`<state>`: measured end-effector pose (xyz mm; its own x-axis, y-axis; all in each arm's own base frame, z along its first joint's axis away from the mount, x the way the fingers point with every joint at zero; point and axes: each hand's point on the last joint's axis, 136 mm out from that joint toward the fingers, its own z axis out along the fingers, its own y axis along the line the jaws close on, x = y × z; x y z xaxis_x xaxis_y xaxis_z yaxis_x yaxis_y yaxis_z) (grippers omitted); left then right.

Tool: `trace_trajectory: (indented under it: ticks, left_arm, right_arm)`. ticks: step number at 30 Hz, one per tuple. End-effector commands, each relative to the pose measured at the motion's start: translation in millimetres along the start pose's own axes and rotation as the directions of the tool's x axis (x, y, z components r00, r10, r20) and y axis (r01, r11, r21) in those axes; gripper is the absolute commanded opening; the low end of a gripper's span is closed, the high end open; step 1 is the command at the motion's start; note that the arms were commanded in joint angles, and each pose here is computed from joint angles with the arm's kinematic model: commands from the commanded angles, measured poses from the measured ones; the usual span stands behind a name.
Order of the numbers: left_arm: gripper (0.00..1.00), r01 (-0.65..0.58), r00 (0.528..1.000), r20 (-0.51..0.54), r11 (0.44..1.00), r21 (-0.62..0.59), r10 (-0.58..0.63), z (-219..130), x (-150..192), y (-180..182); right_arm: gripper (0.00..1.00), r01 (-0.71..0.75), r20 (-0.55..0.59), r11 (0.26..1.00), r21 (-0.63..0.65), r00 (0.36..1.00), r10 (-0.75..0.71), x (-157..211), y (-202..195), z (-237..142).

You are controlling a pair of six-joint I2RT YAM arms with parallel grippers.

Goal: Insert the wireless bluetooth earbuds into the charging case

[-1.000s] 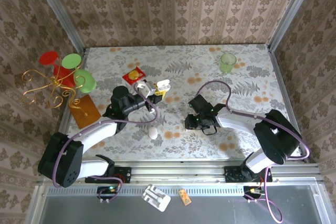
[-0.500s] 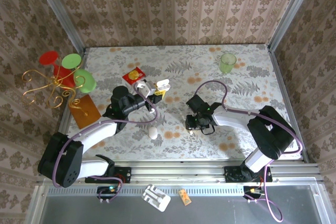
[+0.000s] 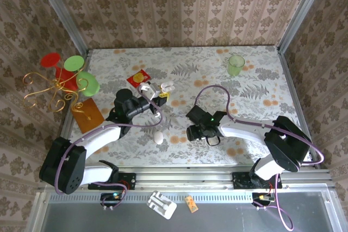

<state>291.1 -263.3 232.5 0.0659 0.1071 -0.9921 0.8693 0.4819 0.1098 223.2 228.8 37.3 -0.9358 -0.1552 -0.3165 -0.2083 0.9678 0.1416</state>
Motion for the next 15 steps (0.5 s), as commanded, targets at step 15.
trace_trajectory:
  ticks: [15]
  left_arm:
    - [0.00,-0.010,1.000,0.016,1.000,0.001,0.010,-1.2,-8.2,1.2]
  right_arm:
    - [0.48,0.048,-0.064,0.977,0.209,0.997,-0.035,11.9,-49.9,-5.0]
